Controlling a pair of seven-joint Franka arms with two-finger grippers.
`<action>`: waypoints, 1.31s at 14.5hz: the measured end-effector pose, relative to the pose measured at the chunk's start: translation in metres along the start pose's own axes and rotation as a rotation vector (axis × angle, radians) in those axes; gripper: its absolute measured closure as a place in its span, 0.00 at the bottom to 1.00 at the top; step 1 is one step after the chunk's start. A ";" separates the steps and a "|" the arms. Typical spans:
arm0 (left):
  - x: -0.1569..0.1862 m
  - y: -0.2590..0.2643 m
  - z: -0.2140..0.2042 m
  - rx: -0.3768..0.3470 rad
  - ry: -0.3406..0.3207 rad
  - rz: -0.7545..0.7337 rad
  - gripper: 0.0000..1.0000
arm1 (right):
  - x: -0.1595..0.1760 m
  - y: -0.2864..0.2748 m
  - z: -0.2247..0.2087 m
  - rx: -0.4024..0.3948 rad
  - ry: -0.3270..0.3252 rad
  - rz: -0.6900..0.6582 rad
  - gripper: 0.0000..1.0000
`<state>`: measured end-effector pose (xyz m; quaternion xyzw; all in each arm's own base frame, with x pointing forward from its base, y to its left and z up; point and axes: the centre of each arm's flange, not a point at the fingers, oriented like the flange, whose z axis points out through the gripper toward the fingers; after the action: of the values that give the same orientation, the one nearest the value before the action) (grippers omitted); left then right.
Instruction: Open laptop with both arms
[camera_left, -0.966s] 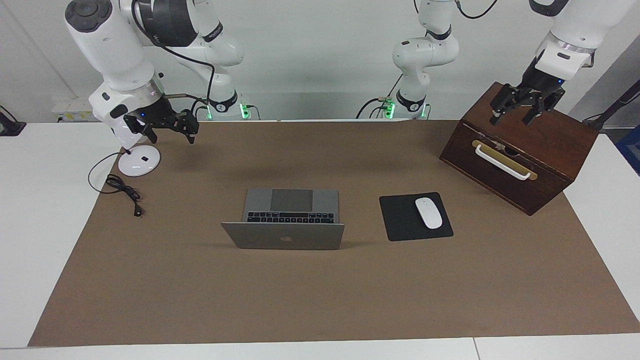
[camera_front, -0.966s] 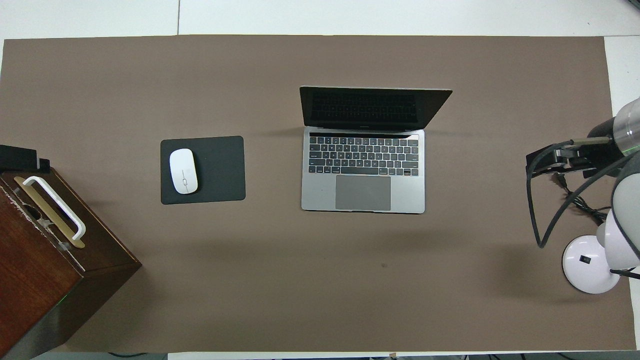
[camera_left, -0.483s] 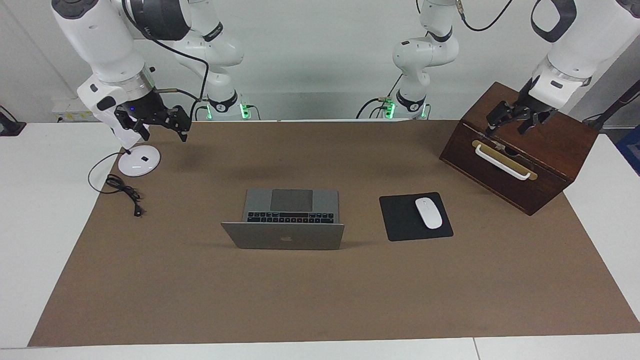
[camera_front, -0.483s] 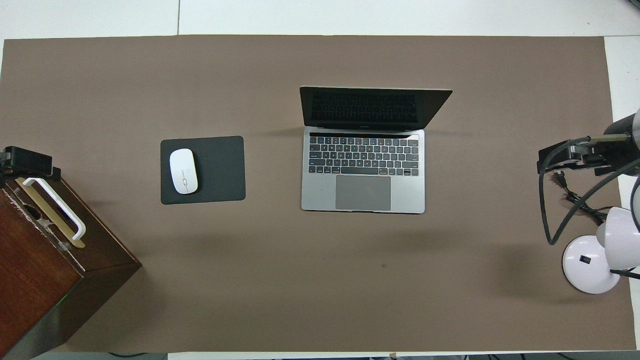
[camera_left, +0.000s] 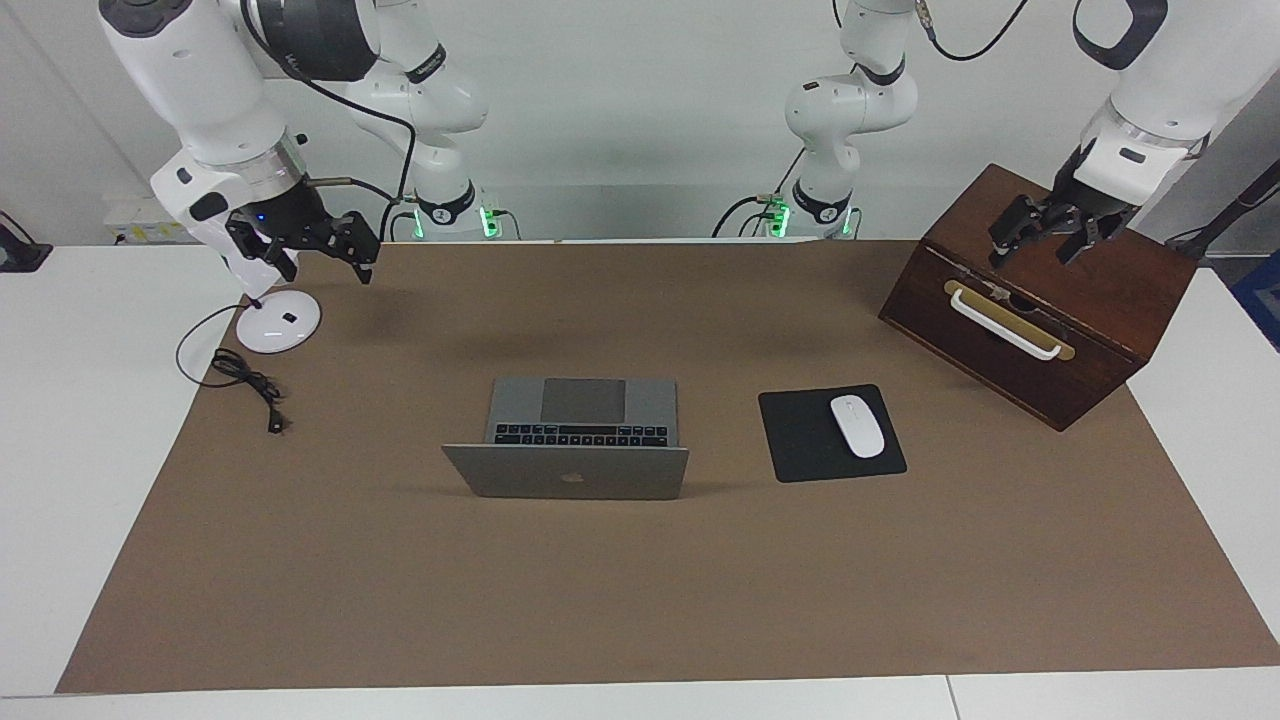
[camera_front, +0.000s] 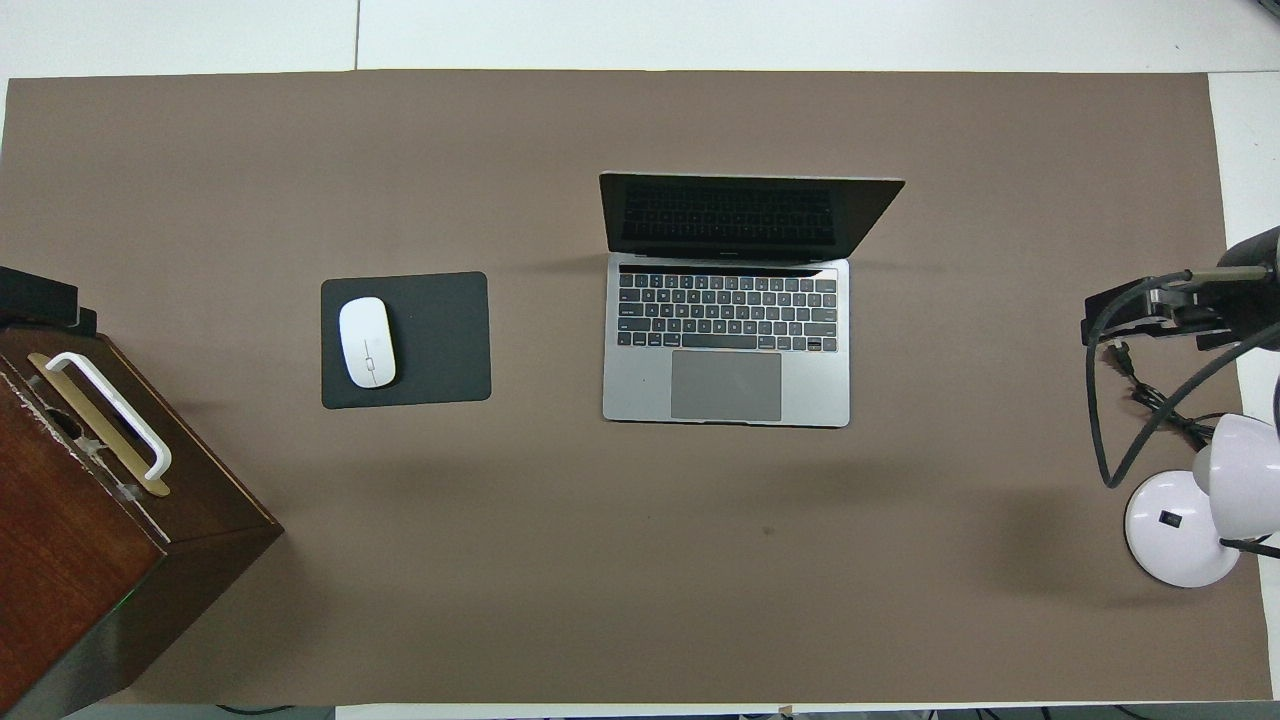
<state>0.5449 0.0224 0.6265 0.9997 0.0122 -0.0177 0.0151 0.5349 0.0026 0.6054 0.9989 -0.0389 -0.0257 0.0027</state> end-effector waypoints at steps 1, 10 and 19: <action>0.001 0.000 0.001 0.000 -0.001 0.003 0.00 | -0.005 0.001 -0.009 0.001 0.017 0.000 0.00; 0.002 0.006 -0.002 0.001 0.011 0.027 0.00 | -0.002 0.004 0.005 0.000 -0.007 0.010 0.00; 0.002 0.006 -0.002 0.001 0.011 0.027 0.00 | 0.001 0.006 0.010 0.000 -0.017 0.013 0.00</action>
<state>0.5467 0.0162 0.6286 0.9998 -0.0014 -0.0122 0.0149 0.5351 -0.0032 0.5952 0.9984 -0.0452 -0.0342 0.0027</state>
